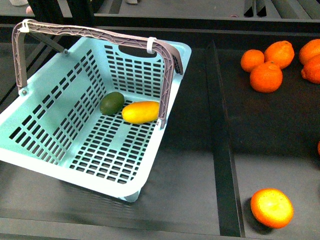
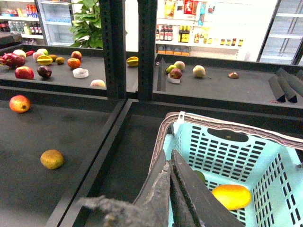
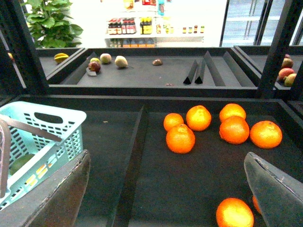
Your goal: Pick mango and avocado into basket
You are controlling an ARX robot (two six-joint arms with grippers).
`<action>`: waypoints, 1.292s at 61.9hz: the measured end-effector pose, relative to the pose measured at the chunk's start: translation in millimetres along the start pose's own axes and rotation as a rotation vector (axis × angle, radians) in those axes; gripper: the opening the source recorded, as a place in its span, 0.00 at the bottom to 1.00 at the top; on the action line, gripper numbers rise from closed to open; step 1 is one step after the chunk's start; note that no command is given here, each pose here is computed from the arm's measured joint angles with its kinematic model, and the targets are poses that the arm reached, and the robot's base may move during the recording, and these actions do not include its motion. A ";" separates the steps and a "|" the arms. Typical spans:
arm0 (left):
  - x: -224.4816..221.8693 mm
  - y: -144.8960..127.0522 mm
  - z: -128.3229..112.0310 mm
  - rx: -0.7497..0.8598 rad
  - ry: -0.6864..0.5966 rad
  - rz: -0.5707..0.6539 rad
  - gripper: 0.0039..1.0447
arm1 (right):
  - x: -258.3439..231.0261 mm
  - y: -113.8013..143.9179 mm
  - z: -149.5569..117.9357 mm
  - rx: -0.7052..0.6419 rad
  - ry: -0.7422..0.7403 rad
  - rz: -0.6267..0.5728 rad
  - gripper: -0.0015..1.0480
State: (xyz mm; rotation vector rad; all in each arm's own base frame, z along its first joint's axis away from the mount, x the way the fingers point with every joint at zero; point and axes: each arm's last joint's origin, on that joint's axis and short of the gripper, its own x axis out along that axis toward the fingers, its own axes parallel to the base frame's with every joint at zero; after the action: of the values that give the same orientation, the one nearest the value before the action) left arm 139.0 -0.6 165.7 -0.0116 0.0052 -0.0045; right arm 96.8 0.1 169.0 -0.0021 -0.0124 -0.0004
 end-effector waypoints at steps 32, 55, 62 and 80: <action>-25.8 -0.1 5.4 0.000 -0.019 0.000 0.02 | 0.0 0.0 0.0 0.000 0.000 0.000 0.92; -41.8 0.0 2.0 0.000 -0.014 0.000 0.02 | 0.0 0.0 0.0 0.000 0.000 0.000 0.92; -41.8 0.0 2.0 0.001 -0.014 0.000 0.02 | 0.0 0.0 0.0 0.000 0.000 0.000 0.92; -41.8 0.0 2.0 0.001 -0.014 0.000 0.02 | 0.0 0.0 0.0 0.000 0.000 0.000 0.92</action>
State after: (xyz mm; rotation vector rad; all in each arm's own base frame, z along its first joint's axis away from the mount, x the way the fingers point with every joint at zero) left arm 97.2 -0.4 167.9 -0.0109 -0.0089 -0.0042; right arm 96.8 0.1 169.0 -0.0021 -0.0124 -0.0004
